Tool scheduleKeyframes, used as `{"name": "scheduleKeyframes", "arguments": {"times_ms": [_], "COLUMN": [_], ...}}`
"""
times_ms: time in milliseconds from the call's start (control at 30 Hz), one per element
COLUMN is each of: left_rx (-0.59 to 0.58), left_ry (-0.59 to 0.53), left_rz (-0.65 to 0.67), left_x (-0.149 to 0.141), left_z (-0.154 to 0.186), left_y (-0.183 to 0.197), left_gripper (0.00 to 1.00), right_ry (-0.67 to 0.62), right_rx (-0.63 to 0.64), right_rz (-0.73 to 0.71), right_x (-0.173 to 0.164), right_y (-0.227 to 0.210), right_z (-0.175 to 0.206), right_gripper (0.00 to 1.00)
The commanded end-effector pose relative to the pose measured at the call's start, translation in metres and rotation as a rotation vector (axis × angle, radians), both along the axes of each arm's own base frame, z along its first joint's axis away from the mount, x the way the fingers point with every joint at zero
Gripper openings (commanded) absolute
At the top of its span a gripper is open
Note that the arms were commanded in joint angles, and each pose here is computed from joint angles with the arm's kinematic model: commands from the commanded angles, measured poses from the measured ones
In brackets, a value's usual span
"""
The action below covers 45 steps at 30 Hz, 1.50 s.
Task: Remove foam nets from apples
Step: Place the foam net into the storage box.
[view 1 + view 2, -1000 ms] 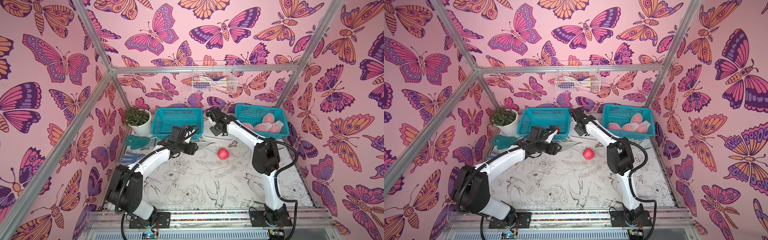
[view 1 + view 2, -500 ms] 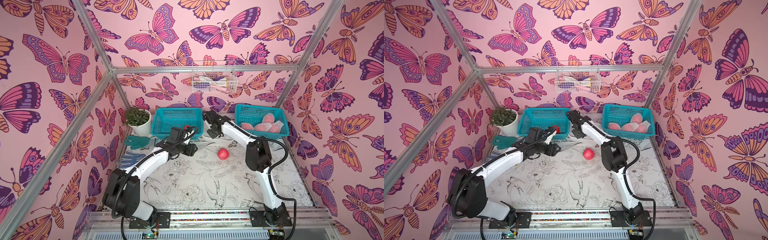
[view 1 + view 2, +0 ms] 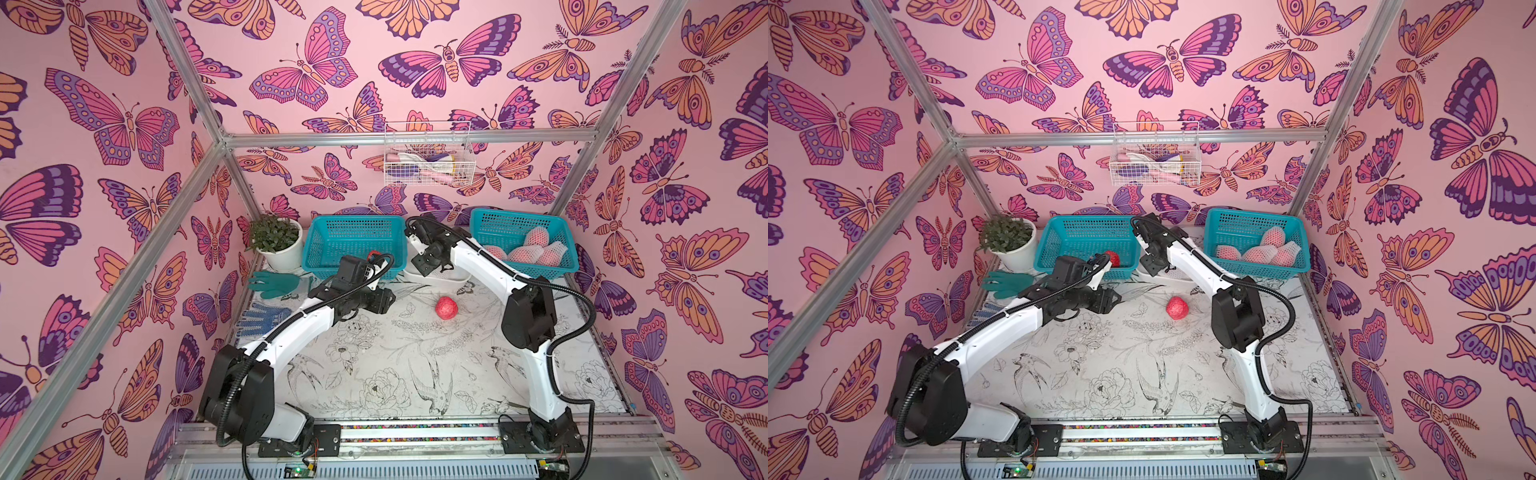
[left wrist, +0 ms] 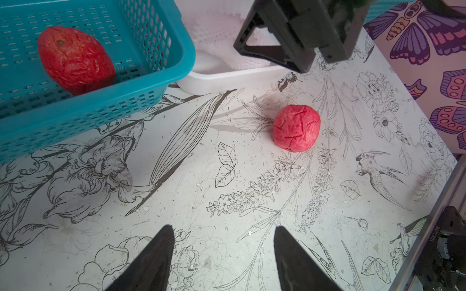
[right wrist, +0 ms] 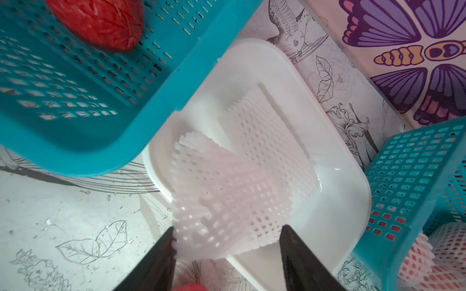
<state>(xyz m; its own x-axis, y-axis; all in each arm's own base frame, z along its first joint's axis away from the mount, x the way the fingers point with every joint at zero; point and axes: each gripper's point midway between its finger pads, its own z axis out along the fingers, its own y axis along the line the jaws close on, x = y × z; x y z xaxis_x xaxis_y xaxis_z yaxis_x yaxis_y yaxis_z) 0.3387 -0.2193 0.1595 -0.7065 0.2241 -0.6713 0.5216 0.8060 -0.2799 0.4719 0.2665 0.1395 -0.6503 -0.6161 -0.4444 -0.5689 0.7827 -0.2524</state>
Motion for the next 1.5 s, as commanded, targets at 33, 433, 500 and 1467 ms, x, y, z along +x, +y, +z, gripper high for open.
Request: {"name": "scheduleKeyframes", "arguments": {"times_ms": [33,433,500,1467], "left_rx": [0.019,0.024,0.030,0.112], "left_ry": [0.025,0.027,0.028,-0.013], "left_rz": [0.007,-0.006,-0.012,-0.273], "left_x": [-0.008,-0.003,-0.003,-0.058], "left_z": [-0.006,-0.007,-0.006,0.004], "left_y": [0.004,0.000,-0.001,-0.082], "left_gripper": [0.66,0.65,0.66,0.73], "right_ry": [-0.021,0.066,0.090,-0.052], "right_rx": [0.048,0.098,0.090,0.169], "right_rz": [0.024,-0.026,-0.040,-0.152], "right_x": [-0.007,0.014,0.015,0.010], "right_y": [0.003,0.005,0.004,-0.041], "right_z": [0.020,-0.028,-0.039,0.055], "right_gripper": [0.64,0.11,0.11,0.51]}}
